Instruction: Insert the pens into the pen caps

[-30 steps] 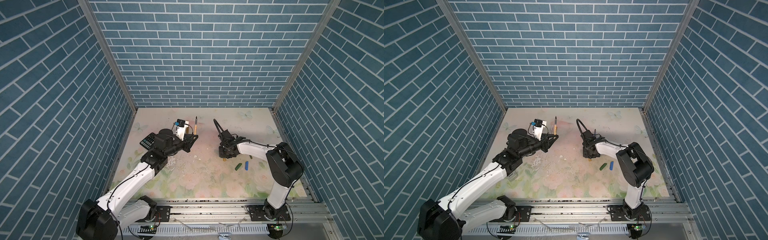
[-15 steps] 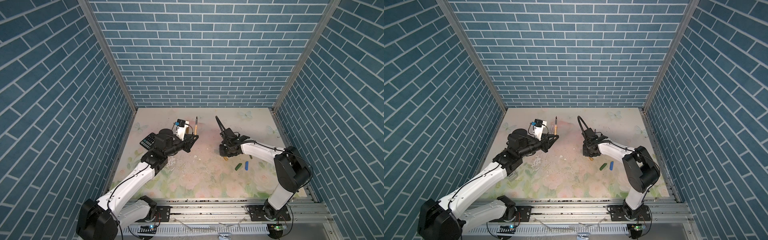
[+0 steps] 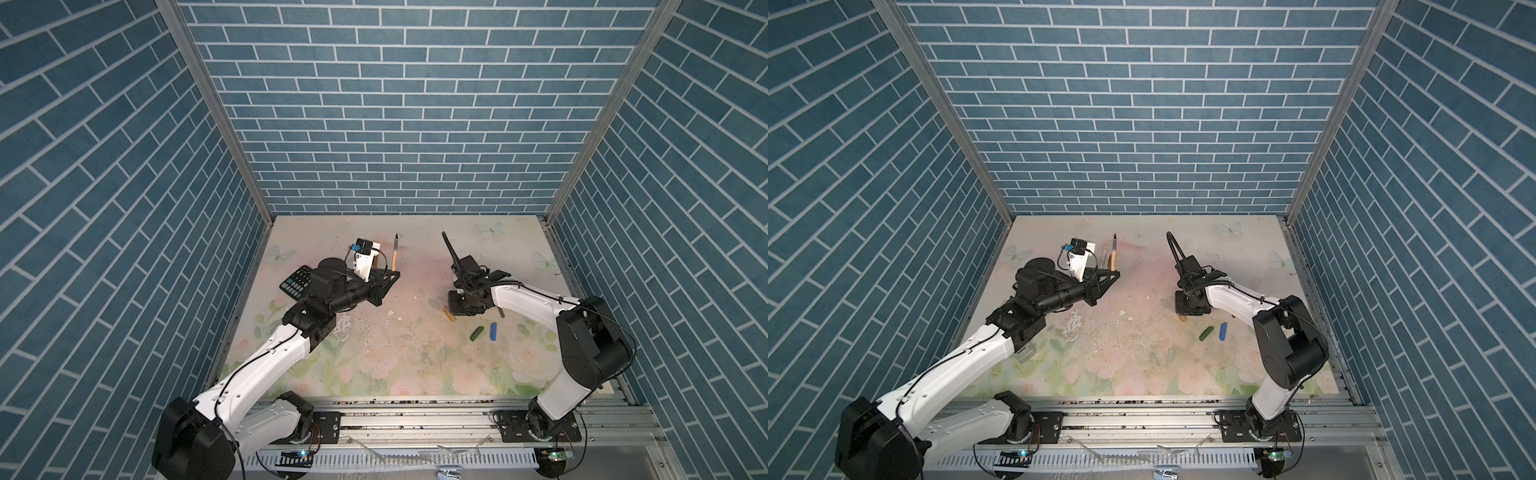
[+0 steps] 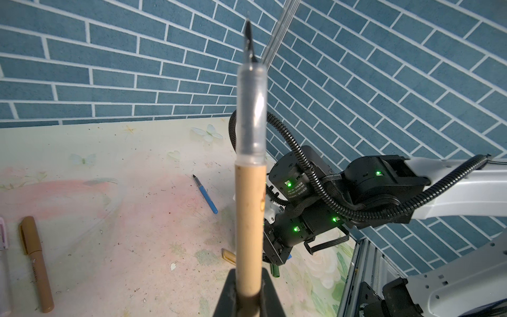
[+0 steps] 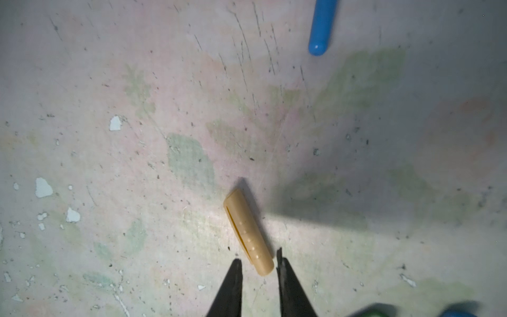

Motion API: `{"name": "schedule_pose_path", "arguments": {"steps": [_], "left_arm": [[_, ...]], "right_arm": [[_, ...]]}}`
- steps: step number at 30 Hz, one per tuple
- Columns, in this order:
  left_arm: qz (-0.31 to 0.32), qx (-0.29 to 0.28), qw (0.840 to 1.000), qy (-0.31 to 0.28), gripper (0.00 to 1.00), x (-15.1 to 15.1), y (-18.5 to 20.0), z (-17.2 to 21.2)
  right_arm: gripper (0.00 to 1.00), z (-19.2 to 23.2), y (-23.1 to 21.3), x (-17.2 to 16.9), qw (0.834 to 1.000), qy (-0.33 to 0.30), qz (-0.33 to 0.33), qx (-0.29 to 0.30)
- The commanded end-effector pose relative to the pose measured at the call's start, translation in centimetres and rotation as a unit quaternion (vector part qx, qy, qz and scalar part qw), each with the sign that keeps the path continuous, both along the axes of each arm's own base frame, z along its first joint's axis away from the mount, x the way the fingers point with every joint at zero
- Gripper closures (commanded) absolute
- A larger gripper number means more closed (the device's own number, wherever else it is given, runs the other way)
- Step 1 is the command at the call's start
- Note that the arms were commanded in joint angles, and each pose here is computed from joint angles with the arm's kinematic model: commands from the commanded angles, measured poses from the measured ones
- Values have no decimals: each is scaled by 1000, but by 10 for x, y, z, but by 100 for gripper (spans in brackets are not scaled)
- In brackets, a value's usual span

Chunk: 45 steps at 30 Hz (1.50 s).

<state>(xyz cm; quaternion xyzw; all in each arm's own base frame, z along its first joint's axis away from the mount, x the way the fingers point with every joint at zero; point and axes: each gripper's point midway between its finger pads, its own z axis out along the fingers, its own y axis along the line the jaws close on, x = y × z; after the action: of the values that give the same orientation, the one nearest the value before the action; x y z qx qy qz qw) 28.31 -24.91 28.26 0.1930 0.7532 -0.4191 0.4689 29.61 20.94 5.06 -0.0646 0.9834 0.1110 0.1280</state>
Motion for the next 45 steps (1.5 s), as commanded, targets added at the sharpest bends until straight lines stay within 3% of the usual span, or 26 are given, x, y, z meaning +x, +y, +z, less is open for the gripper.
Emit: {"name": "schedule_pose_path", "arguments": {"steps": [1, 31, 38, 45], "left_arm": [[-15, -8, 1000, -9, 100, -2, -7, 7], [-26, -4, 1000, -3, 100, -4, -13, 3], [-25, -3, 1000, -1, 100, -3, -13, 1], [-25, -2, 1000, -2, 100, -3, -13, 1]], "right_arm": [[74, -15, -5, -9, 999, 25, 15, -13], [77, -41, -3, -4, 999, 50, 5, -19], [69, -28, 14, 3, 999, 38, 3, 28], [66, -21, 10, 7, 999, 32, -3, 26]]}}
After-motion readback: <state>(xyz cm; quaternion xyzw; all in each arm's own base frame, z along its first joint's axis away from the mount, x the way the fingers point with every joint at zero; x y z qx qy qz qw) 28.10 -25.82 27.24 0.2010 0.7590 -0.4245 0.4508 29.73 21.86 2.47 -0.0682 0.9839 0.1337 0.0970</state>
